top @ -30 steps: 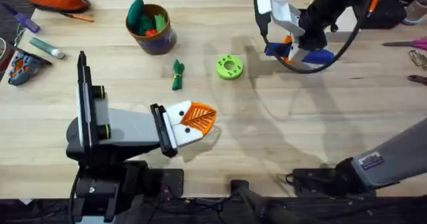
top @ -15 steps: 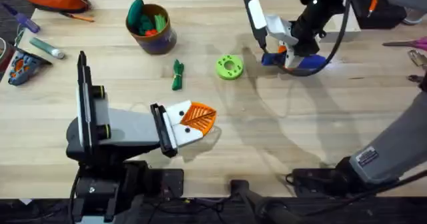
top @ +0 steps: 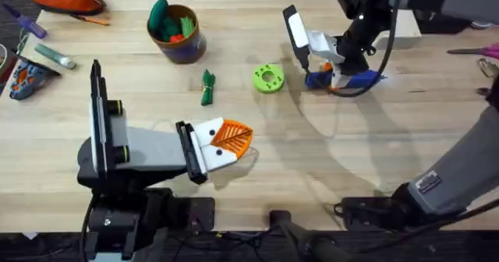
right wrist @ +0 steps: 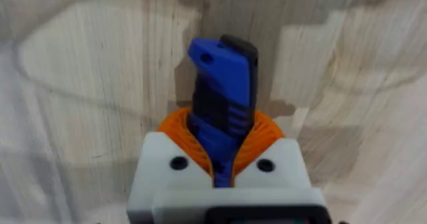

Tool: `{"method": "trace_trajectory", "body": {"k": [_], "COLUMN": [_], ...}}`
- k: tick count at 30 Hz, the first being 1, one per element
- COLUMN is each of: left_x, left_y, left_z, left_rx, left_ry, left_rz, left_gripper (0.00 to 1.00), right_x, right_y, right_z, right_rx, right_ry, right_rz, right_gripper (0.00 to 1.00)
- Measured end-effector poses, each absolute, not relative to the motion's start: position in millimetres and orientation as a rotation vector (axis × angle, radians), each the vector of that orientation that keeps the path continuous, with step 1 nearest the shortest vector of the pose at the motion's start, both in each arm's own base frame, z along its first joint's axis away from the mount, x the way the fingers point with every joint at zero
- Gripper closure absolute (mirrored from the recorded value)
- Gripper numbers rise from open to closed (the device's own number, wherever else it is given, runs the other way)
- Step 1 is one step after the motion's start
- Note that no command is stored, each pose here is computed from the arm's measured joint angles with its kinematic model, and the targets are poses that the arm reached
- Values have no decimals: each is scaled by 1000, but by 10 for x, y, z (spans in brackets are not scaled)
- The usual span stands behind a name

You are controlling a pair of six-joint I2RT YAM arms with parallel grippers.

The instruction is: Pick up the gripper from the table and insert it into the empty holder that is missing its gripper. Then pick up a screw, insert it into the mounting hole, and use the screwdriver to tighten it. Finally, clean up the table by picking up the vegetable and placing it into the bucket.

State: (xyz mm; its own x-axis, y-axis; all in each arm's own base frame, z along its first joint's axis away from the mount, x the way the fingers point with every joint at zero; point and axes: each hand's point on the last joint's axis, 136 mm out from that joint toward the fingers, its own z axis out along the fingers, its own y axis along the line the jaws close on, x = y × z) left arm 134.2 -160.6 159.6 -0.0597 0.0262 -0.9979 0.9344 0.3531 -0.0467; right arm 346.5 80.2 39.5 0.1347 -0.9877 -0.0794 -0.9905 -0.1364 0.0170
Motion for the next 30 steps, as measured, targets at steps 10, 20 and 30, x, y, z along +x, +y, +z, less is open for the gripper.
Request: {"method": "trace_trajectory", "body": {"k": [10,20,30], "left_x": [1341,1342,1342], "left_y": [-1606,-1606,-1606], "left_z": [1596,1596,1596], "left_rx": [938,938,938], "left_ry": [1424,1424,1424], "left_rz": [-959,-959,-959], "left_gripper": [989,989,989], "right_x": [3500,3515,3458], "right_y": [806,808,849], "right_z": [394,394,728], "right_rx": [-2325,-2309,-2193], "right_ry": [2036,2048,2110], "right_rz": [94,88,86], "right_gripper": [147,11,11]}}
